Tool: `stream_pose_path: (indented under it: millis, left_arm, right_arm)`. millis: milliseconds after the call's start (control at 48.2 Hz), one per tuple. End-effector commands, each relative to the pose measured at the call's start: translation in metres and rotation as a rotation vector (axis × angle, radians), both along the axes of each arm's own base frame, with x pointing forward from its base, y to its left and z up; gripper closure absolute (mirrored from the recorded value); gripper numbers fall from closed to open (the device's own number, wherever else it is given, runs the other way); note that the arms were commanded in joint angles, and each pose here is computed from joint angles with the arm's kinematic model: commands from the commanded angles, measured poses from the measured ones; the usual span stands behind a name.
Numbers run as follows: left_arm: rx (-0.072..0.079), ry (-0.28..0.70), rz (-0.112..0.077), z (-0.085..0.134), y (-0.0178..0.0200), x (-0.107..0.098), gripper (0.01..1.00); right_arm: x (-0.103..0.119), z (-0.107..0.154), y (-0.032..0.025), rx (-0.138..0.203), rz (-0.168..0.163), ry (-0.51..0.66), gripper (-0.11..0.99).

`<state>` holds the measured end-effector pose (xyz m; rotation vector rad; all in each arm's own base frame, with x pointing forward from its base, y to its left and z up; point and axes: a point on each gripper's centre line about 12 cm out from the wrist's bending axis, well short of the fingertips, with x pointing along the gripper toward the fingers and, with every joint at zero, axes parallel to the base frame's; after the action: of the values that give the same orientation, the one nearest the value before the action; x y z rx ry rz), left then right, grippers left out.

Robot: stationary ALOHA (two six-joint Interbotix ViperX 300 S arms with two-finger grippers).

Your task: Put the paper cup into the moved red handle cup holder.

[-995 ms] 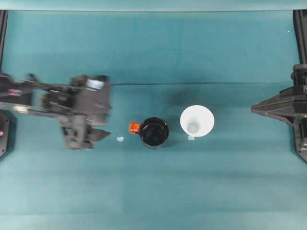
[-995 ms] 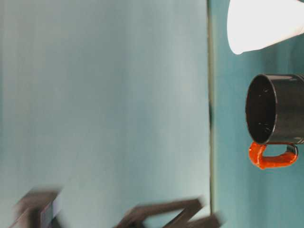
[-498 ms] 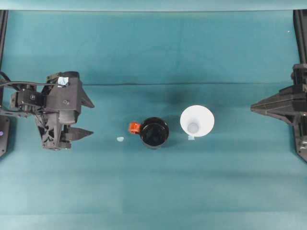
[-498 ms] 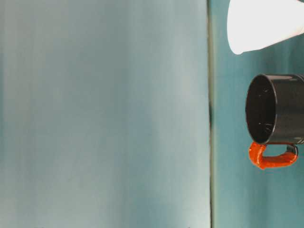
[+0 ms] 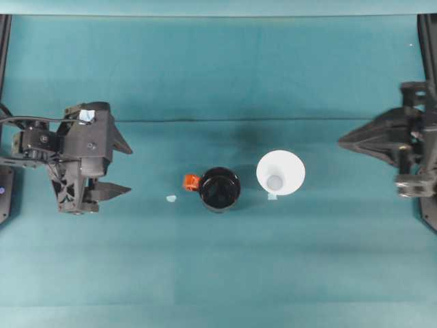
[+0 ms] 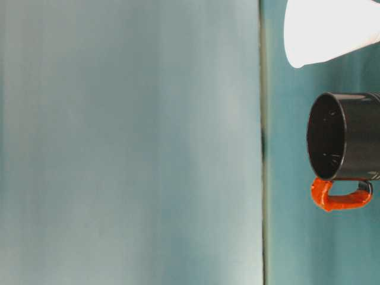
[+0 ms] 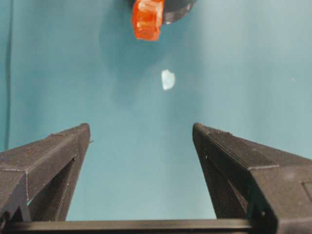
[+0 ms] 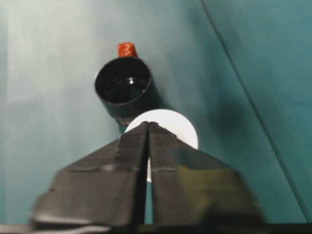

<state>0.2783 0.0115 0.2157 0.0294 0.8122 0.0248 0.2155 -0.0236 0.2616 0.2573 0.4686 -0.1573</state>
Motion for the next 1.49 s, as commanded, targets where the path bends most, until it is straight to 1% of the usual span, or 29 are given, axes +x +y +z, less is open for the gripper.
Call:
stream_pose_path:
  millis: [0,83,124,166,228,270,290,373,394,415,498,581,684,726,767,933,954,995,1058,1120,1224,1348,1431,1472]
  left_arm:
    - [0.005,-0.024,-0.004,0.007,-0.0003,0.001,0.085]
    - [0.005,-0.027,-0.004,0.007,-0.0003,-0.001,0.085]
    - [0.005,-0.027,-0.004,0.007,-0.0003,-0.001,0.085]
    - [0.003,-0.027,-0.003,0.007,-0.0004,-0.002,0.085]
    - [0.004,-0.029,-0.003,0.007,-0.0005,-0.003,0.085]
    - [0.005,-0.031,-0.004,0.008,-0.0004,-0.003,0.085]
    - [0.004,-0.027,-0.003,0.007,-0.0005,-0.004,0.085]
    - [0.005,-0.032,-0.004,0.008,-0.0005,-0.005,0.085]
    - [0.005,-0.032,-0.004,0.008,-0.0005,-0.005,0.085]
    - [0.005,-0.032,-0.004,0.008,-0.0005,-0.005,0.085]
    - [0.005,-0.032,-0.004,0.008,-0.0005,-0.005,0.085]
    - [0.005,-0.032,-0.004,0.007,-0.0005,-0.006,0.085]
    - [0.004,-0.034,-0.003,0.008,-0.0006,-0.006,0.085]
    - [0.005,-0.032,-0.004,0.007,-0.0005,-0.006,0.085]
    - [0.005,-0.032,-0.004,0.007,-0.0005,-0.006,0.085]
    - [0.005,-0.034,-0.004,0.008,-0.0005,-0.006,0.085]
    - [0.005,-0.032,-0.004,0.007,-0.0005,-0.006,0.085]
    - [0.004,-0.032,-0.005,0.007,-0.001,-0.006,0.084]
    - [0.004,-0.032,-0.003,0.007,-0.0006,-0.006,0.085]
    - [0.005,-0.032,-0.004,0.007,-0.0005,-0.006,0.085]
    - [0.004,-0.031,-0.003,0.007,-0.0006,-0.006,0.085]
    - [0.005,-0.031,-0.004,0.007,-0.0005,-0.006,0.086]
    - [0.005,-0.031,-0.004,0.007,-0.0005,-0.006,0.085]
    - [0.006,-0.03,-0.005,0.007,-0.0005,-0.006,0.086]
  right_arm:
    - [0.029,-0.013,-0.0035,0.024,-0.006,0.112,0.91]
    - [0.039,-0.018,-0.0044,0.036,-0.006,0.17,0.79]
    - [0.044,-0.022,-0.0048,0.044,-0.008,0.208,0.71]
    - [0.051,-0.027,-0.0053,0.062,-0.014,0.253,0.62]
    - [0.059,-0.033,-0.0061,0.087,-0.027,0.307,0.46]
    - [0.065,-0.037,-0.0069,0.096,-0.032,0.34,0.34]
    - [0.068,-0.037,-0.0072,0.098,-0.034,0.355,0.28]
    - [0.081,-0.044,-0.0089,0.108,-0.037,0.42,0.06]
    - [0.084,-0.046,-0.0093,0.109,-0.037,0.437,0.03]
    - [0.087,-0.048,-0.0096,0.112,-0.037,0.454,0.02]
    - [0.098,-0.058,-0.0113,0.118,-0.039,0.52,0.06]
    - [0.108,-0.07,-0.0123,0.125,-0.039,0.584,0.05]
    - [0.115,-0.082,-0.0136,0.131,-0.043,0.629,0.05]
    - [0.117,-0.085,-0.0161,0.133,-0.05,0.638,0.05]
    - [0.118,-0.09,-0.017,0.139,-0.054,0.653,0.06]
    - [0.114,-0.099,-0.0284,0.154,-0.089,0.682,0.06]
    - [0.113,-0.1,-0.0313,0.157,-0.098,0.683,0.06]
    - [0.112,-0.1,-0.0348,0.161,-0.108,0.684,0.06]
    - [0.11,-0.103,-0.0396,0.166,-0.121,0.691,0.06]
    - [0.109,-0.106,-0.0421,0.166,-0.126,0.701,0.06]
    - [0.108,-0.116,-0.0423,0.171,-0.126,0.732,0.06]
    - [0.109,-0.124,-0.0378,0.17,-0.113,0.755,0.06]
    - [0.11,-0.127,-0.0358,0.172,-0.109,0.763,0.06]
    - [0.11,-0.129,-0.0358,0.172,-0.109,0.768,0.06]
